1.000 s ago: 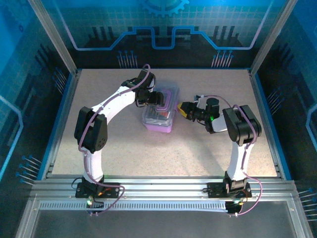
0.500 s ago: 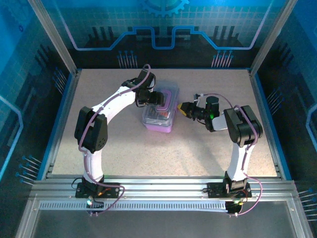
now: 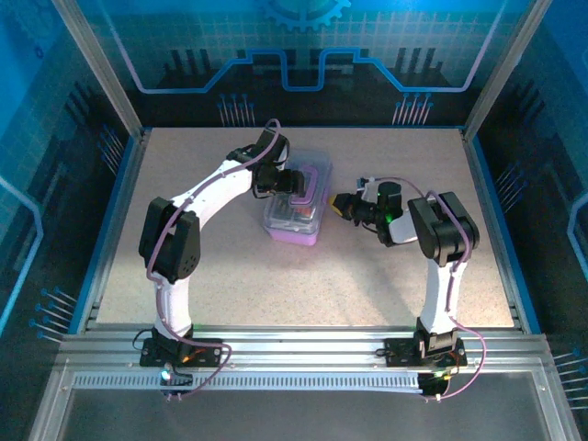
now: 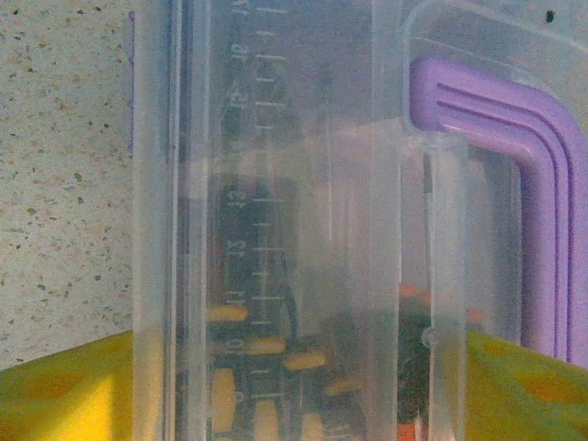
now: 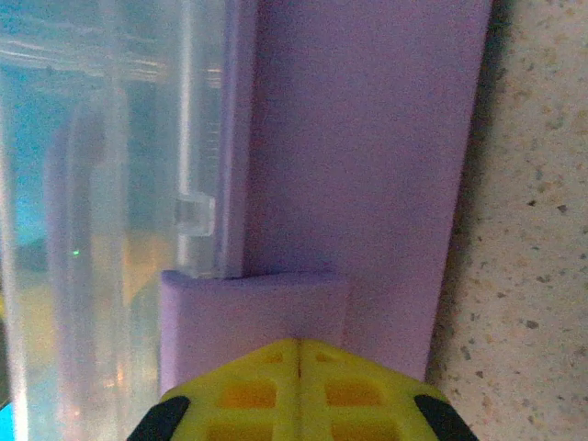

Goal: Pack the tool kit

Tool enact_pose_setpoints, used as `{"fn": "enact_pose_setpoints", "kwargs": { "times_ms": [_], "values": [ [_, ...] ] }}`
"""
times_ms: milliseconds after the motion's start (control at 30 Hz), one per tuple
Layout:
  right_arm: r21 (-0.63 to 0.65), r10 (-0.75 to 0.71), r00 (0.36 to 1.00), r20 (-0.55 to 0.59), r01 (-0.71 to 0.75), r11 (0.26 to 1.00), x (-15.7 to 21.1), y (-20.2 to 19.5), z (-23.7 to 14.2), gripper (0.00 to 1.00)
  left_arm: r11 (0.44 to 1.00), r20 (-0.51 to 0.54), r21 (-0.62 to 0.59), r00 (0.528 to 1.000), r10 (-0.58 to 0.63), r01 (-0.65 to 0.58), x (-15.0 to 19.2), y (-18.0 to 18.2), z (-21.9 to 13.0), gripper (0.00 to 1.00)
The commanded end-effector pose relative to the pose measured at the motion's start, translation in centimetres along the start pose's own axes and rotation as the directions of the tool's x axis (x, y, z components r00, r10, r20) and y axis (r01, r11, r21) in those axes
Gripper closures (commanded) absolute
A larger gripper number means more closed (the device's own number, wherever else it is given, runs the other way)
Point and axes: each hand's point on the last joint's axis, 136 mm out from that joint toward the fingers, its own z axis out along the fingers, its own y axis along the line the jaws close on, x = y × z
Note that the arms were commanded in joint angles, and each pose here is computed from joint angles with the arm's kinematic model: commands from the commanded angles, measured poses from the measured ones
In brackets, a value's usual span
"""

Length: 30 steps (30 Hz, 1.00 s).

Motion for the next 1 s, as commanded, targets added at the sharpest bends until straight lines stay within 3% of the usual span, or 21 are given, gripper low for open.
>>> {"fn": "enact_pose_setpoints", "kwargs": {
  "times_ms": [0,200,267,400,533,833,967],
  "values": [
    [0.062,0.065,0.992,-0.106,-0.058,0.996,4.1,-2.0,2.4,0.93,0.996,-0.471,0.007,0.879,-0.073,0.086,13.7,0.1,6.7,0.77],
    [0.093,0.022,0.998,-0.052,-0.017,0.996,1.5,-0.3,-0.1,0.88,0.99,-0.368,0.006,0.921,-0.129,0.141,10.3,-0.5,4.0,0.76],
    [0.136,0.001,0.999,-0.043,0.005,0.991,0.4,0.1,-0.8,0.84,0.986,-0.31,0.026,0.939,-0.15,0.166,8.3,-1.5,2.5,0.71],
    [0.188,-0.051,0.998,-0.045,0.058,0.98,-1.2,1.2,-1.1,0.79,0.978,-0.217,0.089,0.962,-0.168,0.191,5.2,-3.8,-0.1,0.35],
    [0.235,-0.049,0.998,-0.05,0.059,0.97,-1.9,1.0,-1.3,0.78,0.977,-0.149,0.119,0.976,-0.161,0.179,3.1,-4.8,-2.1,0.12],
    [0.28,-0.04,0.998,-0.045,0.051,0.959,-2.2,-0.5,-1.8,0.78,0.987,-0.105,0.093,0.987,-0.124,0.134,1.2,-4.6,-3.8,0.01],
    [0.314,-0.081,0.997,-0.017,0.082,0.946,-3.2,1.1,-3.6,0.75,0.995,0.016,0.031,0.996,-0.092,0.092,-1.2,-2.9,-7.6,0.01]
  ]
}}
